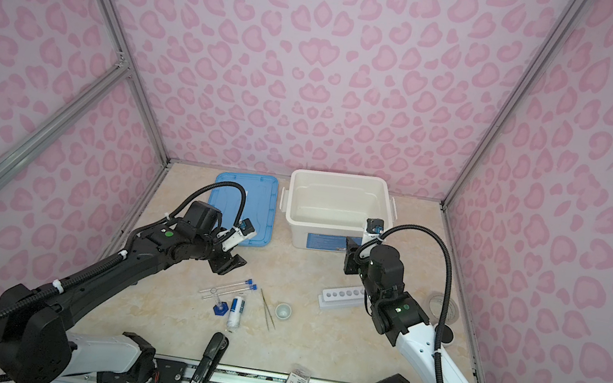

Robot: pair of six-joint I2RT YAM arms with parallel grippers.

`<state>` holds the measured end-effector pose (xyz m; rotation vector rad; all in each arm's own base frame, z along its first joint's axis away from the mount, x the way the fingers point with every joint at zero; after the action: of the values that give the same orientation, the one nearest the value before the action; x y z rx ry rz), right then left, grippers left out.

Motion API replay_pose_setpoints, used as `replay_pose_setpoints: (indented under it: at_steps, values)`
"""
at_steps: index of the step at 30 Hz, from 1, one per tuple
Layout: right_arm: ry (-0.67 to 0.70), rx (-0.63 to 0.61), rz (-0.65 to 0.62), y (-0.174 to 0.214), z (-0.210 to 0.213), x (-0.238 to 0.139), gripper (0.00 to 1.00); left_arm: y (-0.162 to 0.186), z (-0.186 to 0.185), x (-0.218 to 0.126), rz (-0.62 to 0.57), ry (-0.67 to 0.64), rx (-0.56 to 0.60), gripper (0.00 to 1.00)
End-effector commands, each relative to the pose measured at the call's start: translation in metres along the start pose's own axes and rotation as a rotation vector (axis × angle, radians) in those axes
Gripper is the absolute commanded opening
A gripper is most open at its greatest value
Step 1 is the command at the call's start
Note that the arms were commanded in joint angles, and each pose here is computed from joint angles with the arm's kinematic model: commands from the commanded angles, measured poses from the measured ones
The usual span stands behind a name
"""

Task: Organize the chemistry lab equipment
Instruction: 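Raise the right gripper from the rack while the left gripper reaches toward the blue-capped tubes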

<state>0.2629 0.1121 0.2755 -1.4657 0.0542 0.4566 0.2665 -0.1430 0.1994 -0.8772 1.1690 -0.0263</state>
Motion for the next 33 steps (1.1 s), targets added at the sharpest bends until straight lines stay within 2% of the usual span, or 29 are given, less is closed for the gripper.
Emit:
replay_pose_setpoints:
  at_steps: [1,10,17,33]
  values:
    - [-0.033,0.017,-0.014,0.000,0.003,0.002,0.46,0.010,0.004,0.007,0.076,-0.016,0.033,0.67]
    - [-0.048,0.028,-0.003,0.004,0.001,0.005,0.46,0.030,0.006,0.026,0.218,0.005,0.082,0.67]
    - [-0.064,0.043,0.012,0.007,-0.002,0.010,0.45,0.041,0.008,0.044,0.298,0.024,0.075,0.66]
    - [-0.087,0.060,0.041,0.010,-0.001,0.026,0.44,0.054,0.000,0.063,0.350,0.076,0.102,0.65]
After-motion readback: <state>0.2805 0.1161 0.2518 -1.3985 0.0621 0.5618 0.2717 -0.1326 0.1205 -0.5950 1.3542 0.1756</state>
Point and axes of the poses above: each gripper's point midway between its finger pads, its own x axis out along the fingers, its own z axis along the line the jaws close on, y = z × x, the point moved 7 cm from there along -x, back along the fingers, and after that the axes turned 1 degree about x, right-handed, at the moved point
